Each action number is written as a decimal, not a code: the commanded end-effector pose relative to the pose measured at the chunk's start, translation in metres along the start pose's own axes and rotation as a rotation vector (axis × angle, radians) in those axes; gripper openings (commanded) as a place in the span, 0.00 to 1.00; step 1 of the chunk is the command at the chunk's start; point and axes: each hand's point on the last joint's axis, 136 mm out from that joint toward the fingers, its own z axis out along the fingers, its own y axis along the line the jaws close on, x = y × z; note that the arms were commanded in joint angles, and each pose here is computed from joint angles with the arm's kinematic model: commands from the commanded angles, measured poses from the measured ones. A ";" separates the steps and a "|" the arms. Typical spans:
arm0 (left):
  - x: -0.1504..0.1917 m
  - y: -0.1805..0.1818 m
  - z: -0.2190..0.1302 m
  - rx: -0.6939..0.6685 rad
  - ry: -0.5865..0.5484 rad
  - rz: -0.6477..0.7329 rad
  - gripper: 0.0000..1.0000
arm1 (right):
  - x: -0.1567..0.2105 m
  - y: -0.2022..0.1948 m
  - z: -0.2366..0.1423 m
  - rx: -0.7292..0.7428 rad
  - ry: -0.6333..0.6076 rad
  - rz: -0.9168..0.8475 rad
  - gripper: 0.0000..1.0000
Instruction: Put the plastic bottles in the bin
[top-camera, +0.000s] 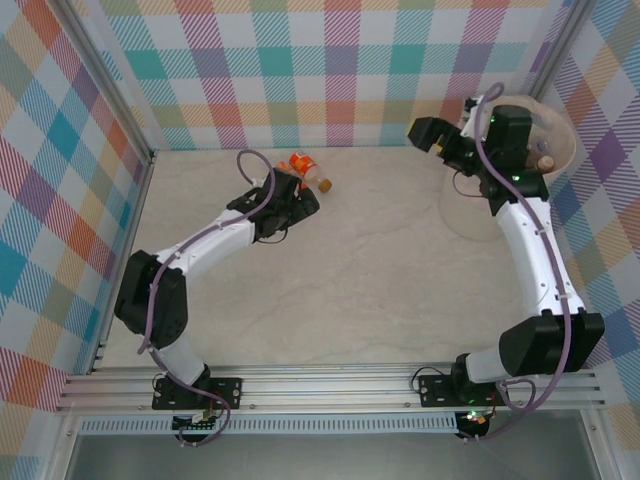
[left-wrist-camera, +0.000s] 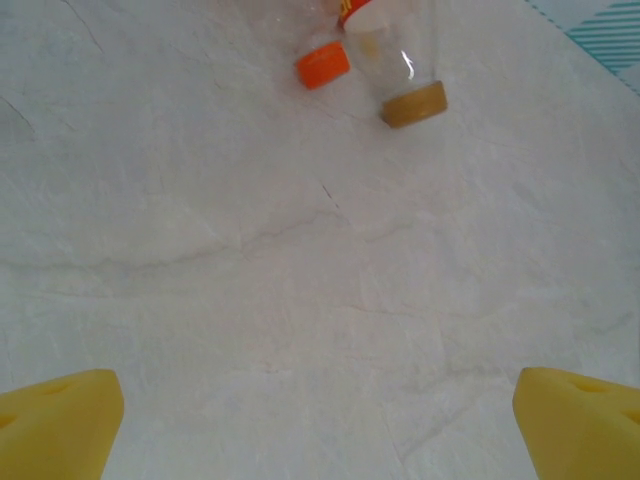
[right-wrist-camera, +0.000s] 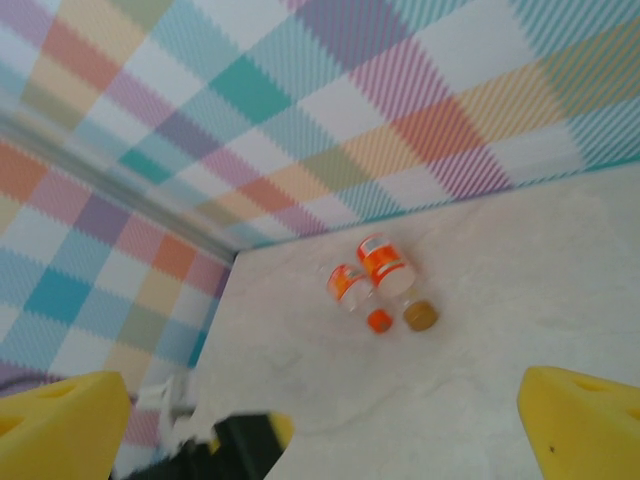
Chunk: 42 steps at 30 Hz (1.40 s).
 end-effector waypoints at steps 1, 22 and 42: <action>-0.016 0.016 0.012 -0.096 -0.016 0.002 1.00 | 0.012 0.025 0.000 -0.083 0.015 -0.060 1.00; -0.071 0.019 0.128 -0.291 -0.075 -0.061 0.93 | 0.089 0.030 0.015 -0.086 0.191 -0.049 1.00; -0.066 0.032 0.186 -0.306 0.000 -0.029 0.84 | 0.097 0.018 0.013 -0.034 0.214 -0.100 1.00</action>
